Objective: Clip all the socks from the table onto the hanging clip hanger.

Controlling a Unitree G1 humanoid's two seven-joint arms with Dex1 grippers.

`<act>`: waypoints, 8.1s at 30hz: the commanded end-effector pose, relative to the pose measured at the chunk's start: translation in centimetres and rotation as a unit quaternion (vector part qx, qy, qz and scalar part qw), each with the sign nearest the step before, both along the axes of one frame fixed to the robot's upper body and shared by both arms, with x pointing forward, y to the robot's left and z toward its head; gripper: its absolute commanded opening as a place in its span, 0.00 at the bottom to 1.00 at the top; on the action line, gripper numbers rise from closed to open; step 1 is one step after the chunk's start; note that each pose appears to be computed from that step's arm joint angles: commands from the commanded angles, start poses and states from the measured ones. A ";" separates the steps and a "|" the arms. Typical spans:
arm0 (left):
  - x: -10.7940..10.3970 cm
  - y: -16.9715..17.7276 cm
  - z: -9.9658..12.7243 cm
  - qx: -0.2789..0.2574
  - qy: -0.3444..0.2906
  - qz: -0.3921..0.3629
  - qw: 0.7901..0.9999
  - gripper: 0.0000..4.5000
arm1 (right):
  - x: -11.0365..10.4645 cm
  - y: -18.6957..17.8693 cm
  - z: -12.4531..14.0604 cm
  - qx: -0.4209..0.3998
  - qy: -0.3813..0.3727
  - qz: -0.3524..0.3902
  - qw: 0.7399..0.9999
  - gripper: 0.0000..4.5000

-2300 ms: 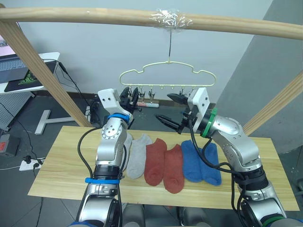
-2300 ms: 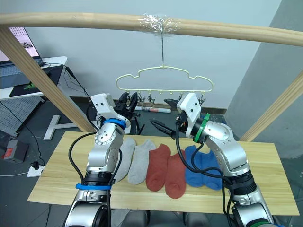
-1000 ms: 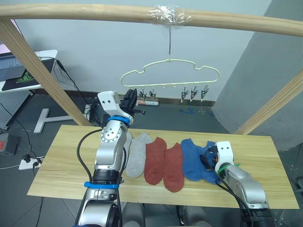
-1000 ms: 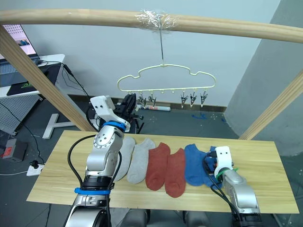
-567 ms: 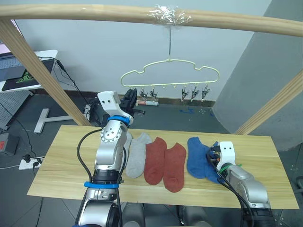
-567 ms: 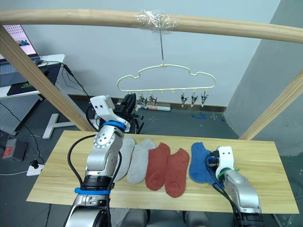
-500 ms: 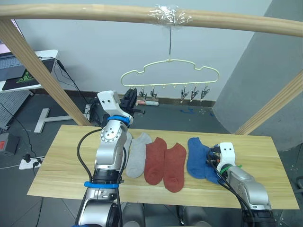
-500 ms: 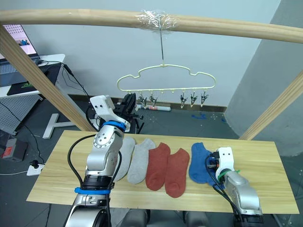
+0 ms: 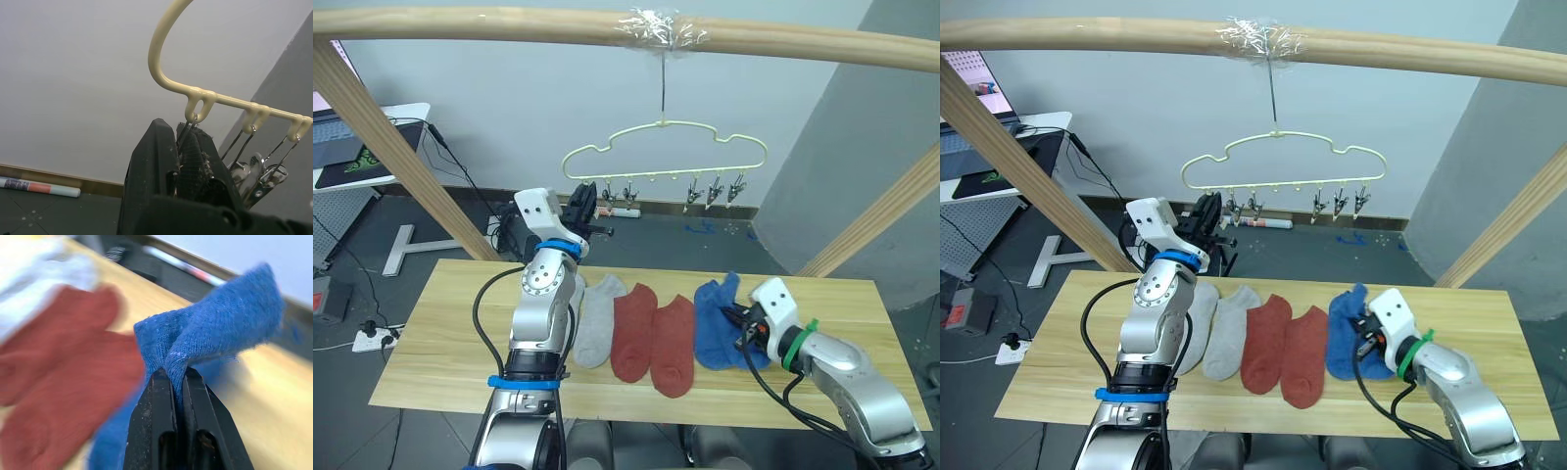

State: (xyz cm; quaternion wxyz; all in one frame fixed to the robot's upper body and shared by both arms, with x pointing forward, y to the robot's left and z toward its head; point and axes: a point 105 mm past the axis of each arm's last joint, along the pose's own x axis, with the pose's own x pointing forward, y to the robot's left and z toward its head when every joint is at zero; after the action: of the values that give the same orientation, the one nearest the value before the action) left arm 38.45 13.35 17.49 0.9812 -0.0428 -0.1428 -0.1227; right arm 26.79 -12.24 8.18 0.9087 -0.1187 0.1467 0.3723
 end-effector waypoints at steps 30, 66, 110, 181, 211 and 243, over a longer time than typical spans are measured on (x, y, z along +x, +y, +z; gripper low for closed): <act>-1.4 0.4 2.0 -0.218 0.111 -0.183 0.952 0.02 | 5.9 12.4 5.3 -0.011 -0.094 0.282 0.955 0.01; -2.7 -1.3 1.2 -0.203 0.122 -0.216 0.947 0.44 | 8.7 13.1 6.9 0.007 -0.122 0.240 0.963 0.00; -4.3 -4.2 -0.6 0.076 -0.021 -0.080 0.994 0.52 | 2.2 5.3 10.2 0.092 -0.140 0.147 0.975 1.00; -1.8 -5.2 1.9 0.032 -0.063 -0.056 0.996 0.22 | 2.6 5.0 13.8 0.120 -0.155 0.138 0.971 1.00; -1.3 -5.3 1.3 0.076 -0.064 -0.035 0.994 0.51 | 2.6 5.0 13.6 0.116 -0.155 0.137 0.971 1.00; -1.5 -5.0 1.5 0.065 -0.066 -0.041 0.995 0.00 | 3.6 3.1 9.2 0.067 -0.106 0.078 0.989 1.00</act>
State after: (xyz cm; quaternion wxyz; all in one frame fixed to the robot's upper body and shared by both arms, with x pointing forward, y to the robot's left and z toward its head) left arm 37.34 8.24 17.39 0.9694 0.0299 -0.1702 -0.1743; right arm 29.81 -7.95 18.91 0.8791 -0.0875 -0.0061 0.4686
